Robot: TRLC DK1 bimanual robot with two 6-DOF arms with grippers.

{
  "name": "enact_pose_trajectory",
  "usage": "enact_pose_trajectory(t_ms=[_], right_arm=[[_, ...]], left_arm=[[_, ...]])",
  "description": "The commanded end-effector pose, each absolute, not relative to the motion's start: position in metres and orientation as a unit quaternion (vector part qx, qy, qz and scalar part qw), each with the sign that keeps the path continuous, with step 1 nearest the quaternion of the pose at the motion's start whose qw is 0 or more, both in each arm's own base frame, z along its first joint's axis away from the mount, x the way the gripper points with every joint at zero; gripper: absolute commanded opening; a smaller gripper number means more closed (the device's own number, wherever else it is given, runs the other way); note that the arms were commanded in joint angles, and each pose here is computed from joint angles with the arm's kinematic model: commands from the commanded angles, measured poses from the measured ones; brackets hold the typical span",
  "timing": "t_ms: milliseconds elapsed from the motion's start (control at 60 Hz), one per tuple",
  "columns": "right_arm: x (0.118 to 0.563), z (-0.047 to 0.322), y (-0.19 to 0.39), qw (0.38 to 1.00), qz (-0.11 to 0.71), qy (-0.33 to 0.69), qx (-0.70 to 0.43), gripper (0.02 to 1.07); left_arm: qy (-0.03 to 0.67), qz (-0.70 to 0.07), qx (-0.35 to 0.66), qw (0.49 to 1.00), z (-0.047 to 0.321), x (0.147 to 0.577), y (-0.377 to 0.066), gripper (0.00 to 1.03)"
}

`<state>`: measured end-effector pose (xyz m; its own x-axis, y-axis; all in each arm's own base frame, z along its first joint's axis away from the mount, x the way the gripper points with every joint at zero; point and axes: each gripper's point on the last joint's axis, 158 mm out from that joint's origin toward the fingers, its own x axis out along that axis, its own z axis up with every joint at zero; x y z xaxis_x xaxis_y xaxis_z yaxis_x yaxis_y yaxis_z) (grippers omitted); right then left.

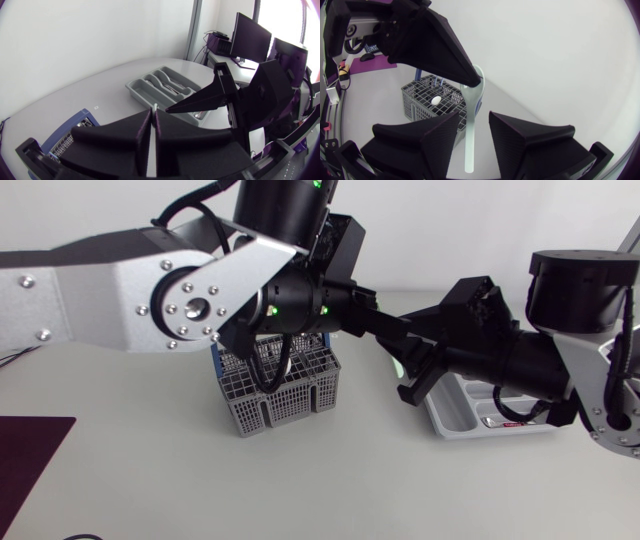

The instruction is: Unload the cutlery basket into the drawer organizer.

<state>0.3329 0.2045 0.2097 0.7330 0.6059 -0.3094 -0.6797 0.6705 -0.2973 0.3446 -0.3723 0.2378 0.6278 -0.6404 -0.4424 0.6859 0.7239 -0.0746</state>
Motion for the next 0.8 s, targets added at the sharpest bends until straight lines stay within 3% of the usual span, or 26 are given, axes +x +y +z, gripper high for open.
enact_pose_trajectory(t_ms=[0,83,350,550,783], right_arm=[[0.338,0.216,0.21,0.912,0.352,0.088,-0.192,0.37],[0.339,0.214,0.212,0.911,0.354,0.092,-0.193,0.3],[0.338,0.211,0.215,0.908,0.357,0.095,-0.195,0.26],[0.334,0.208,0.218,0.903,0.369,0.099,-0.196,0.13],[0.325,0.2,0.224,0.892,0.392,0.111,-0.197,0.09]], left_arm=[[0.249,-0.365,0.047,0.896,0.219,0.344,-0.371,0.05],[0.249,-0.365,0.047,0.896,0.219,0.344,-0.37,0.05],[0.251,-0.37,0.048,0.893,0.218,0.341,-0.373,0.05],[0.254,-0.369,0.049,0.893,0.218,0.34,-0.372,0.05],[0.25,-0.372,0.047,0.892,0.224,0.339,-0.375,0.07]])
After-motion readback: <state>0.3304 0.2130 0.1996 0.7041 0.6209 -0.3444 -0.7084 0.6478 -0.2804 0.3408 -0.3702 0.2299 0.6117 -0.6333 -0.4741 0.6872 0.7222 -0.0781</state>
